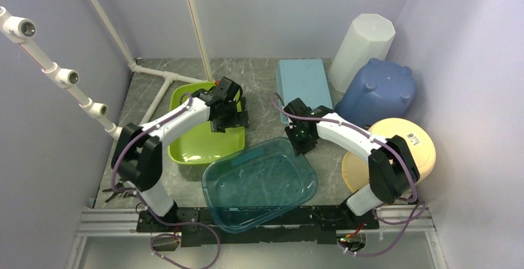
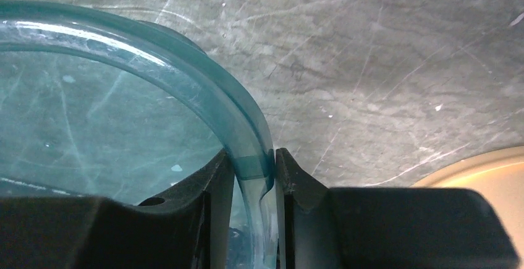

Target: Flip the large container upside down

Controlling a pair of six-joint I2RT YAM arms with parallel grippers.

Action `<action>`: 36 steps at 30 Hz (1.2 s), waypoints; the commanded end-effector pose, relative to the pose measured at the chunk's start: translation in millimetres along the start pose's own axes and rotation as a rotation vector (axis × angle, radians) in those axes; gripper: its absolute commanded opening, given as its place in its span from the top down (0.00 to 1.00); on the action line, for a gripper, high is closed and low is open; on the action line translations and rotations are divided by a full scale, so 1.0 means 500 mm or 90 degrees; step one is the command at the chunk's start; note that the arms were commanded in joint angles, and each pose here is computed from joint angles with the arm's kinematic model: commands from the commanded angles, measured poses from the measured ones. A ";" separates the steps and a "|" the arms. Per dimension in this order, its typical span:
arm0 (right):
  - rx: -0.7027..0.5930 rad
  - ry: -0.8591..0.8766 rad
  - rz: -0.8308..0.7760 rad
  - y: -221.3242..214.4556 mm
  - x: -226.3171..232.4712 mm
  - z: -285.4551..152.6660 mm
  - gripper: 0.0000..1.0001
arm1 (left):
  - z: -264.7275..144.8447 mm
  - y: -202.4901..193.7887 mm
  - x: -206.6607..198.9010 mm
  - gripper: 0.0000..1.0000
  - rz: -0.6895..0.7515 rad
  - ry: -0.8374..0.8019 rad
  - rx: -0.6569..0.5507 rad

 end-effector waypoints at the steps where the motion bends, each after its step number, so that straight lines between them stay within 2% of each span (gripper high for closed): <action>1: -0.031 0.063 0.023 -0.012 0.019 -0.022 0.76 | 0.000 0.051 -0.015 0.05 0.027 0.016 -0.043; 5: -0.040 0.092 0.021 -0.020 0.030 -0.036 0.79 | 0.042 0.057 0.017 0.05 0.031 0.099 -0.020; 11: -0.047 0.129 0.016 -0.027 0.046 -0.051 0.78 | 0.094 0.033 0.082 0.05 0.048 0.203 0.038; 17: -0.050 0.138 0.015 -0.029 0.059 -0.057 0.77 | 0.096 0.017 0.135 0.07 0.050 0.266 0.061; 28: -0.028 0.098 0.004 -0.048 0.045 -0.036 0.76 | 0.053 0.005 0.214 0.07 0.021 0.318 0.060; 31: -0.039 0.068 0.024 -0.044 0.040 -0.035 0.71 | 0.039 0.002 0.221 0.07 0.016 0.315 0.047; 33: -0.042 0.067 0.036 -0.040 0.043 -0.029 0.64 | 0.027 0.008 0.214 0.07 0.020 0.291 0.039; 36: -0.040 0.085 0.039 -0.036 0.051 -0.009 0.57 | -0.002 0.027 0.194 0.09 0.032 0.229 0.016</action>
Point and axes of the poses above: each gripper's point midway between its finger pads, its own z axis out along the fingers, its own x axis along the line the jaws close on, y = z × x, the point moved 10 cm from there along -z, back along the fingers, and after that the axes turned 7 degrees about z, right-handed, at the moved point
